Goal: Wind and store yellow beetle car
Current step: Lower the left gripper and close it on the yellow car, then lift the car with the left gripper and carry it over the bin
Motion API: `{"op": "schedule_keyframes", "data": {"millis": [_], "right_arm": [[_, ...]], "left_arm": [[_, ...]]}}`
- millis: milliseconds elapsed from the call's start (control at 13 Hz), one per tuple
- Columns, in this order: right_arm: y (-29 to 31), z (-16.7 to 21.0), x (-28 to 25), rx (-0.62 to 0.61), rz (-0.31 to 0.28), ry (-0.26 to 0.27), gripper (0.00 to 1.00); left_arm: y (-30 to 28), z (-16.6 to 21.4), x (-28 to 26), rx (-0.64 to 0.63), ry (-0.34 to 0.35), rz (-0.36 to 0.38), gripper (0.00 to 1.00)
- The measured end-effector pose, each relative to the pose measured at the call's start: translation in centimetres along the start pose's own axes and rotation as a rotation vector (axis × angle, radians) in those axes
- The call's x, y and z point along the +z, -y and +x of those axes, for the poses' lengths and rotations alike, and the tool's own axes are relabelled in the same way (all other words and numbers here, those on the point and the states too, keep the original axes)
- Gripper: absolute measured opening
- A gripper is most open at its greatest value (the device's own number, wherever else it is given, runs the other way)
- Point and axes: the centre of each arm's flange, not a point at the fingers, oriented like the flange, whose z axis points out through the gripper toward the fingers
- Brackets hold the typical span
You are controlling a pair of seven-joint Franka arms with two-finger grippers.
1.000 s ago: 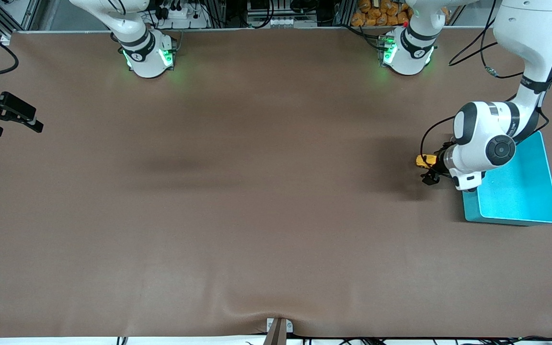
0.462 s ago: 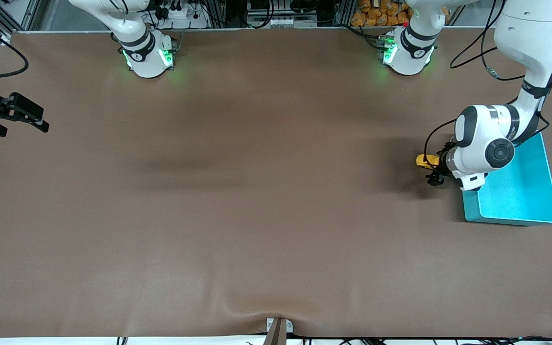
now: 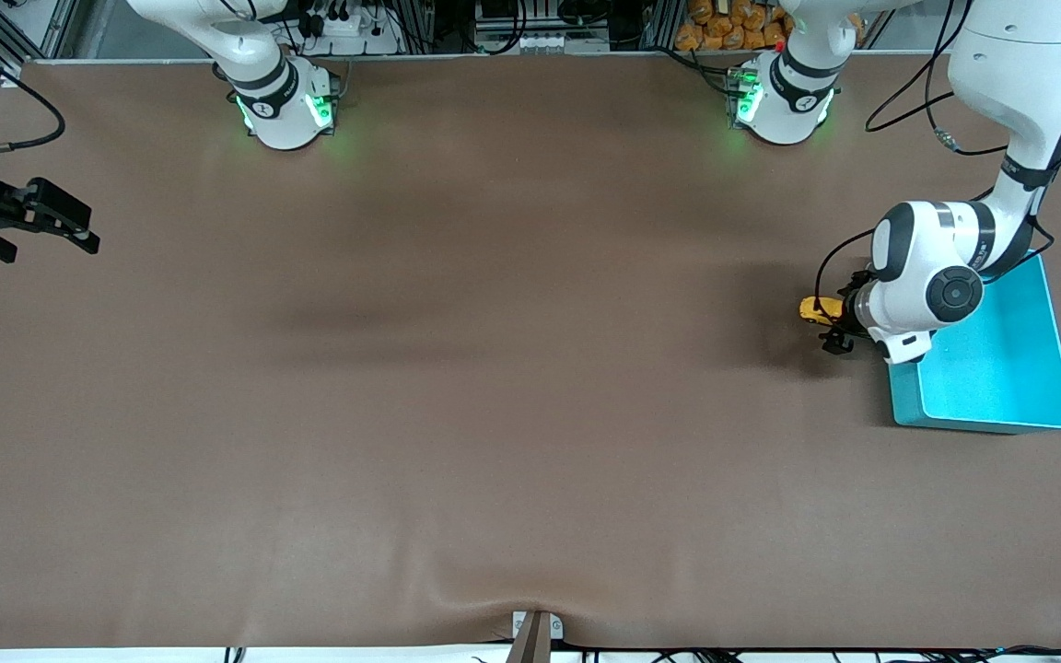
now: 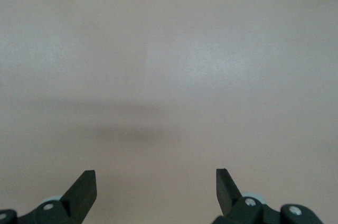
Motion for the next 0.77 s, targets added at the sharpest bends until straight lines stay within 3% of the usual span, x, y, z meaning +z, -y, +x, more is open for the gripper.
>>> {"op": "schedule_keyframes", "data": {"millis": [231, 769], "right_arm": [[-0.4, -0.2, 0.0, 0.007, 0.001, 0.01, 1.0], [-0.4, -0.8, -0.5, 0.009, 0.004, 0.043, 1.0]], "left_arm": [[0.0, 0.0, -0.2, -0.005, -0.002, -0.002, 0.47], [-0.6, -0.4, -1.1, -0.017, -0.011, -0.02, 0.47]]}}
